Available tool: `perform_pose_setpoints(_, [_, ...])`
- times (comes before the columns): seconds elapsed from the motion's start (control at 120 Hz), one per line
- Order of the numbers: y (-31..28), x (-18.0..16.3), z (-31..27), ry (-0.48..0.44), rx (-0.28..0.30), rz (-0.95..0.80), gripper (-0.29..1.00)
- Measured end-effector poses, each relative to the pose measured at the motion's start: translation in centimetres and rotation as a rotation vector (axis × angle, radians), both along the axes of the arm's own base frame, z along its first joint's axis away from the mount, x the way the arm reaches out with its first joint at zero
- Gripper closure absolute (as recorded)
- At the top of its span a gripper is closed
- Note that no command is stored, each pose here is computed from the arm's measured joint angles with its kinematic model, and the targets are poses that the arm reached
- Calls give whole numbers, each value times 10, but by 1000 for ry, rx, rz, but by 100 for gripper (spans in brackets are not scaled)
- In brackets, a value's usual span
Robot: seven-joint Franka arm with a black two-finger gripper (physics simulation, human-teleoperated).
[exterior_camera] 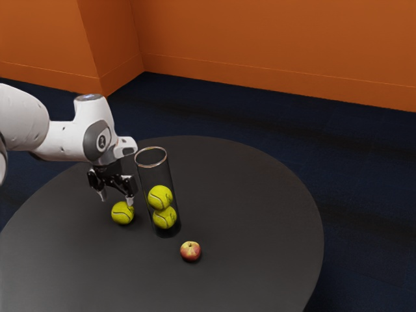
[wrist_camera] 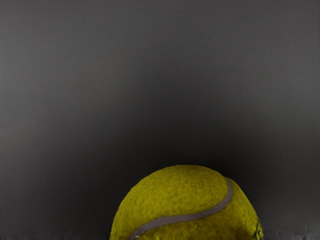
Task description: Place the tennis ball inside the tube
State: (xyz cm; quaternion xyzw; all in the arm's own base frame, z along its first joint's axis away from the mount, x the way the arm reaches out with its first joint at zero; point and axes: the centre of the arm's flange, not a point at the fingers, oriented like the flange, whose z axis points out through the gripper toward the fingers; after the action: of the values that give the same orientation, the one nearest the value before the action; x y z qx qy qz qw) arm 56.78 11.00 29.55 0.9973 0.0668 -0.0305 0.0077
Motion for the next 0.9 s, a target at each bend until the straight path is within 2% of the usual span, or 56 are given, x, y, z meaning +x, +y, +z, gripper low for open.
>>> perform_pose_setpoints(0.4, [-13, 1, -22, -42, -3, -61, 2])
perform_pose_setpoints(0.9, [-18, -6, -48, -20, -22, -74, 4])
